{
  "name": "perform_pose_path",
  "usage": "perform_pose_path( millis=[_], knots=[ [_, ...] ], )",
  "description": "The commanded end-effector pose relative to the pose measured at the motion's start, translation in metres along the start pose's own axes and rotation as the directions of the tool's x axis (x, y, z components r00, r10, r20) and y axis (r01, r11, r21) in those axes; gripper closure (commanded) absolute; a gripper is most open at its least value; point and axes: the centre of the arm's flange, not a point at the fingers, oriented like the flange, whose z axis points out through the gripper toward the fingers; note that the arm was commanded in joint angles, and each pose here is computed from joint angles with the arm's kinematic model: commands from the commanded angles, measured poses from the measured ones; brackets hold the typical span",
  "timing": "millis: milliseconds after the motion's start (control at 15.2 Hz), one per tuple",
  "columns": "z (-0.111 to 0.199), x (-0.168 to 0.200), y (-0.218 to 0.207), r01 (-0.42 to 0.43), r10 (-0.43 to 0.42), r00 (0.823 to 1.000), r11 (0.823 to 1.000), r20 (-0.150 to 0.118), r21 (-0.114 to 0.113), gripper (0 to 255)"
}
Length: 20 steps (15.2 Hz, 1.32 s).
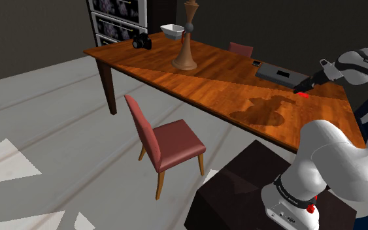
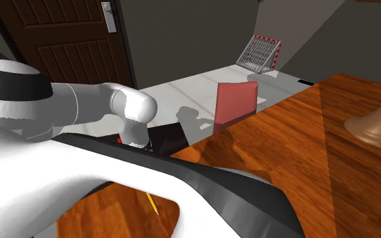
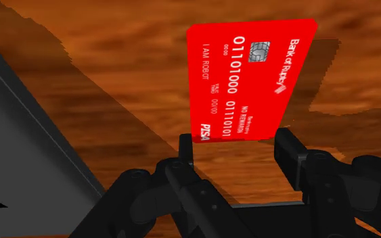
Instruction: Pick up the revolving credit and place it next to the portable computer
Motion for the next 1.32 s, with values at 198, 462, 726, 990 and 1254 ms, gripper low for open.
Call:
perform_pose_path(
  millis=[198,462,726,990,1254],
  knots=[
    [0.022,-0.016,-0.001,0.000,0.000,1.000,1.000,0.000,0.000,255],
    [0.034,-0.024,-0.001,0.000,0.000,1.000,1.000,0.000,0.000,255],
    [0.034,-0.024,-0.001,0.000,0.000,1.000,1.000,0.000,0.000,255],
    [0.034,-0.024,-0.001,0.000,0.000,1.000,1.000,0.000,0.000,0],
    [0.034,-0.024,-0.001,0.000,0.000,1.000,1.000,0.000,0.000,0]
  ],
)
